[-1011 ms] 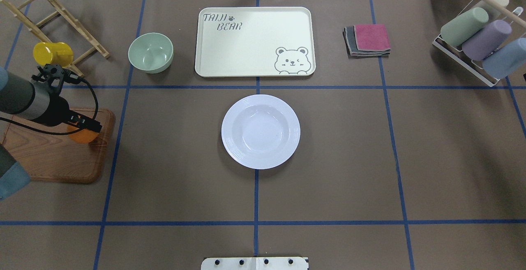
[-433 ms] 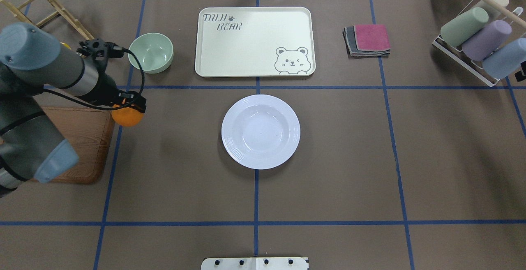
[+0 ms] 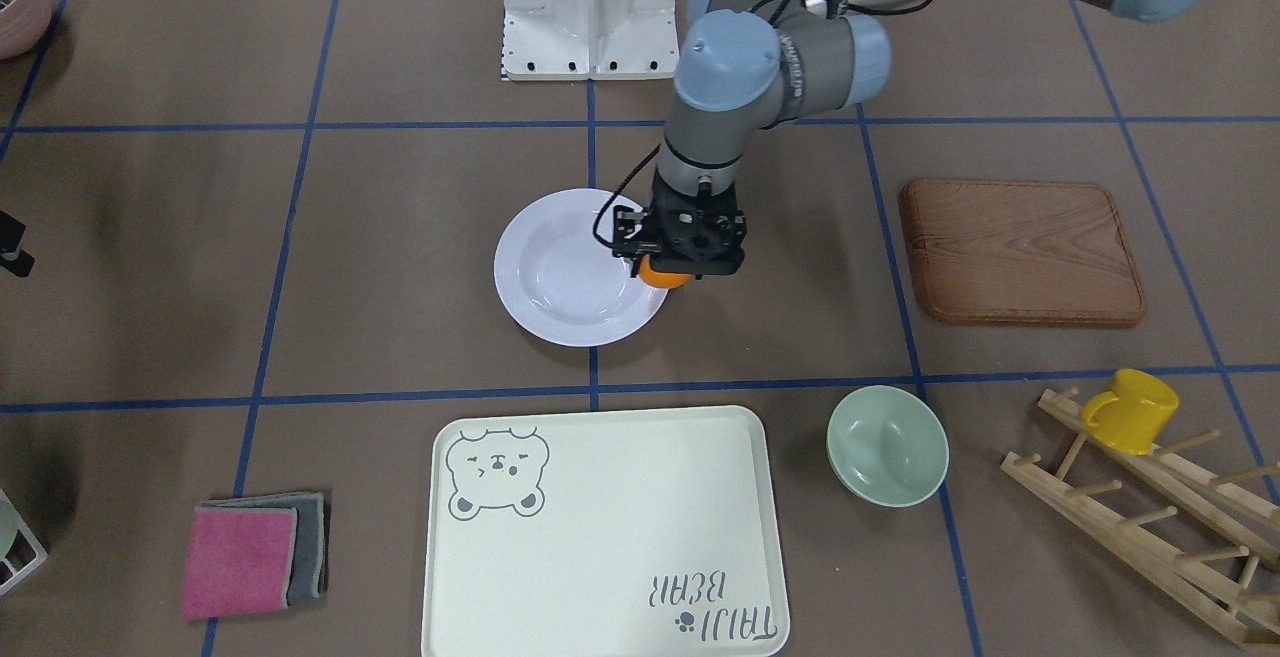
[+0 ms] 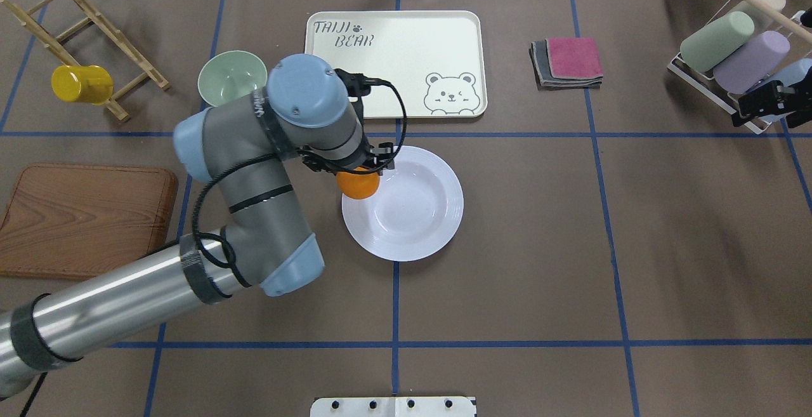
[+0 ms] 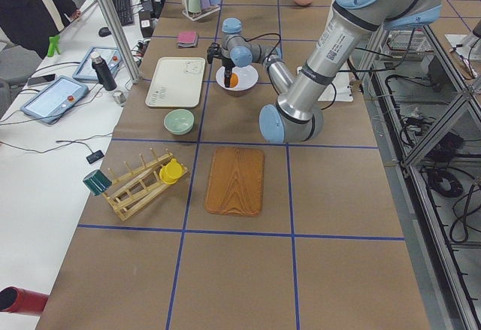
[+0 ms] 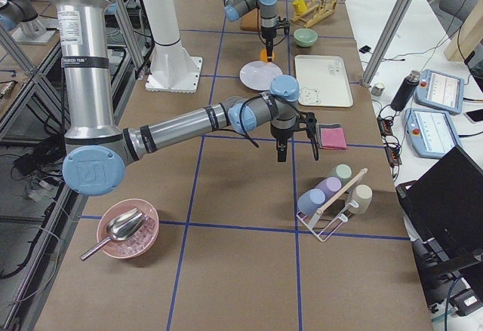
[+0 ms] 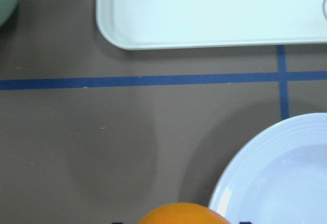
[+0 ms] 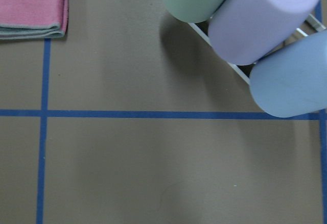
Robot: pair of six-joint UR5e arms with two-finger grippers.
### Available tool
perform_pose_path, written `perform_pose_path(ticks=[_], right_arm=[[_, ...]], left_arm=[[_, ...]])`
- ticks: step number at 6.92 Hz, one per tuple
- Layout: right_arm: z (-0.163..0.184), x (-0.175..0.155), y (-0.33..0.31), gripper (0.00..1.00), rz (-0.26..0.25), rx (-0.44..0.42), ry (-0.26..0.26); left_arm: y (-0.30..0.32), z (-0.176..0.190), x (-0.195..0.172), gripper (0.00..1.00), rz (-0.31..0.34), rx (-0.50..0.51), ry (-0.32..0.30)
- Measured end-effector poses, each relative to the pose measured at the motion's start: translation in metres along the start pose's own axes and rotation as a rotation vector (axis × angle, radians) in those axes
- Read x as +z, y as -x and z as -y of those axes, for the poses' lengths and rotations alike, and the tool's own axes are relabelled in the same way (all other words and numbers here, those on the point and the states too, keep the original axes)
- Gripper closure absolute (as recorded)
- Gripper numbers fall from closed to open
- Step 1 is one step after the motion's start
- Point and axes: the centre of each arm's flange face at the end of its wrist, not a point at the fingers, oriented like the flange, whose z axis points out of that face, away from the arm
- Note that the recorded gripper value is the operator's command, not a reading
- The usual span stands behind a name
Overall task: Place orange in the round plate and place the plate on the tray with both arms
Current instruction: 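Carry the orange with the left gripper and set it on the white plate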
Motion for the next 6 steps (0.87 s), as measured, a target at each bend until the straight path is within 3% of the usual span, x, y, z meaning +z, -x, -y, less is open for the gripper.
perform_pose_path(ticks=[1,2,3,5,6], right_arm=[[0.0,0.002,0.007,0.0,0.007,0.005,-0.002],[0.002,0.004,0.019,0.0,0.014,0.013,-0.001],[0.003,0.007,0.032,0.0,0.023,0.019,0.001],[0.007,0.005,0.05,0.0,0.043,0.068,-0.01],[0.009,0.002,0.062,0.0,0.068,0.141,-0.028]], left_arm=[[-0.032,-0.01,0.008,1.0,-0.004,-0.016,0.003],[-0.053,-0.024,0.016,0.25,-0.011,-0.022,-0.002],[-0.065,-0.037,0.023,0.02,-0.018,-0.018,-0.027],[-0.074,-0.045,0.026,0.02,-0.06,-0.005,-0.066],[-0.072,-0.039,0.017,0.02,-0.072,-0.004,-0.078]])
